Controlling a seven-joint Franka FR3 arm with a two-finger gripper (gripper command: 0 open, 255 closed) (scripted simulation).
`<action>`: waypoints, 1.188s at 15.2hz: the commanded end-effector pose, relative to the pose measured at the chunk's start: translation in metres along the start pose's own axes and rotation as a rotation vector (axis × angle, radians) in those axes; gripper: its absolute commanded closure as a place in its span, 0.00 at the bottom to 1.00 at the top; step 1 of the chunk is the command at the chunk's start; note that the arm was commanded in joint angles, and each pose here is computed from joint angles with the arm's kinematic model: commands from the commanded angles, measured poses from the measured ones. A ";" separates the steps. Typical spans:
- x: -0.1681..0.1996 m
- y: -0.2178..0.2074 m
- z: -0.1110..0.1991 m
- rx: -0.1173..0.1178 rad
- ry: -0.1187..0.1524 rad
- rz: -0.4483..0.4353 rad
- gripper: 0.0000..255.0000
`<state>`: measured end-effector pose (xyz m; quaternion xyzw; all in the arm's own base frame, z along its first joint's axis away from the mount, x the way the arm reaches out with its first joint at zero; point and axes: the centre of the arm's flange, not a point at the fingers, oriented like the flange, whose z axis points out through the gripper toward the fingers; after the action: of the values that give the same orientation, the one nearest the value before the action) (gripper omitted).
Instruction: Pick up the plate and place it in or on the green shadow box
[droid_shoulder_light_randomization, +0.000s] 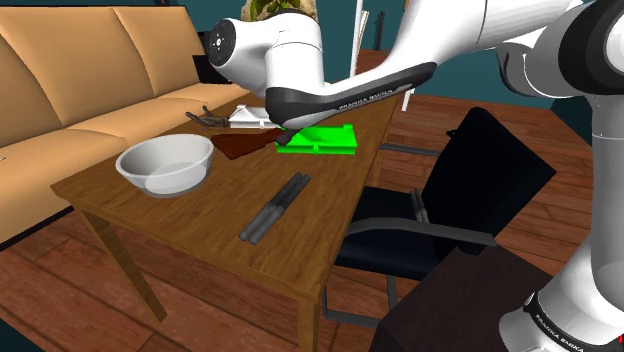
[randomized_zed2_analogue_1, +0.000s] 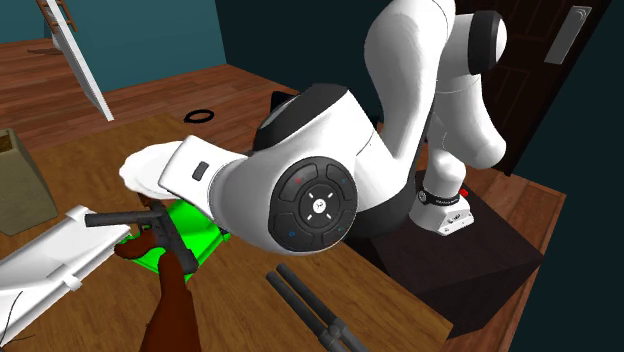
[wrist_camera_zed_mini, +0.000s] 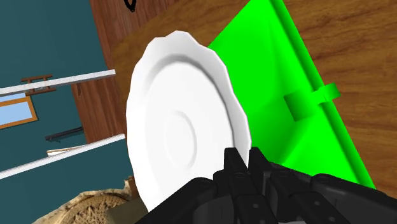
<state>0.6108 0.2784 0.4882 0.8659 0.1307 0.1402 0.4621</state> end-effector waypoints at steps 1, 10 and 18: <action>0.000 -0.007 0.005 0.000 0.001 0.000 1.00; -0.005 -0.047 0.031 0.000 0.001 0.000 1.00; -0.008 -0.063 0.041 0.000 0.001 0.000 1.00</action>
<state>0.6124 0.2779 0.4130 0.8658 0.1311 0.1405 0.4620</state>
